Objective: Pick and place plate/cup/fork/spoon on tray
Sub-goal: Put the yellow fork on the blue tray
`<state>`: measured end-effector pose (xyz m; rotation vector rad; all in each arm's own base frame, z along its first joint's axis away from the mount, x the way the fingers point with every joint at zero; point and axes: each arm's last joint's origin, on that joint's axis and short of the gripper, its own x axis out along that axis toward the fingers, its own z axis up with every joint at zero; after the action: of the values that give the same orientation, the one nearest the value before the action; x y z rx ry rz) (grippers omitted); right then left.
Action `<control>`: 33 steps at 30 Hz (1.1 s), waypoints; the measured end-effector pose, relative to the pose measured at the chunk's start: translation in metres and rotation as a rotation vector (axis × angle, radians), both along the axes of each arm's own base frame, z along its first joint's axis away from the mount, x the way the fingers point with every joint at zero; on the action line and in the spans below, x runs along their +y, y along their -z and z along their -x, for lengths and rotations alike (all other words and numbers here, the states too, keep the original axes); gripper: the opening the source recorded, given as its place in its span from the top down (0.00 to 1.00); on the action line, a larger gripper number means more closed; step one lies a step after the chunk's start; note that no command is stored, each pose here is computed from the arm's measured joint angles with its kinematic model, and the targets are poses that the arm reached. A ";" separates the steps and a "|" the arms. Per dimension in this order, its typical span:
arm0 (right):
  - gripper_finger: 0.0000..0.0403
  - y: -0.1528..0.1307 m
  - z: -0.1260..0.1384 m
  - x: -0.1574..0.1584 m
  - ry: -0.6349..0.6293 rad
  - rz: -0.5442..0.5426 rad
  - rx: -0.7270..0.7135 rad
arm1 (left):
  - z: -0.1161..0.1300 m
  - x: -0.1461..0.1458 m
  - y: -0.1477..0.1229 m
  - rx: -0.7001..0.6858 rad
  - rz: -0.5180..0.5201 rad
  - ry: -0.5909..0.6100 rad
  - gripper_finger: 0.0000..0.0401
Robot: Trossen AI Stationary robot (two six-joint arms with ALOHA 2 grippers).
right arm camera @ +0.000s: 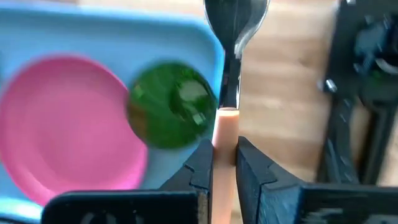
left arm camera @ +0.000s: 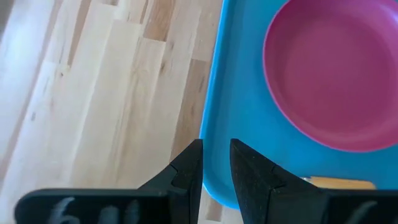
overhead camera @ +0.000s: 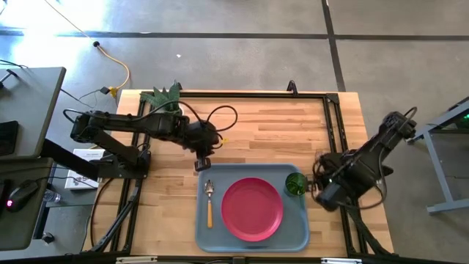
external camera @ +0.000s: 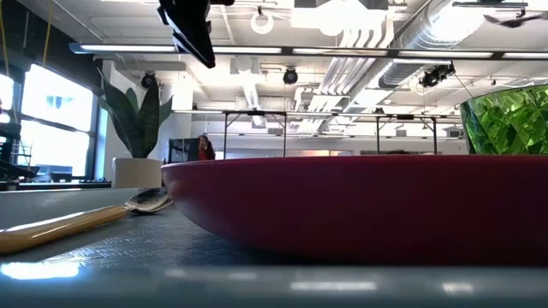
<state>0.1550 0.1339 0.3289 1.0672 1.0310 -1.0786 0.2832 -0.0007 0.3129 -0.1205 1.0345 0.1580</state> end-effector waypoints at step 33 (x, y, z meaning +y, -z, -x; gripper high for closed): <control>0.95 -0.020 -0.084 -0.177 0.030 0.379 -0.269 | 0.007 0.063 0.000 0.008 -0.037 -0.190 0.83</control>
<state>0.2387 -0.0427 0.3487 0.8900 0.5692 -1.0689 0.2762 0.0625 0.3129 -0.1845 1.0270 0.3499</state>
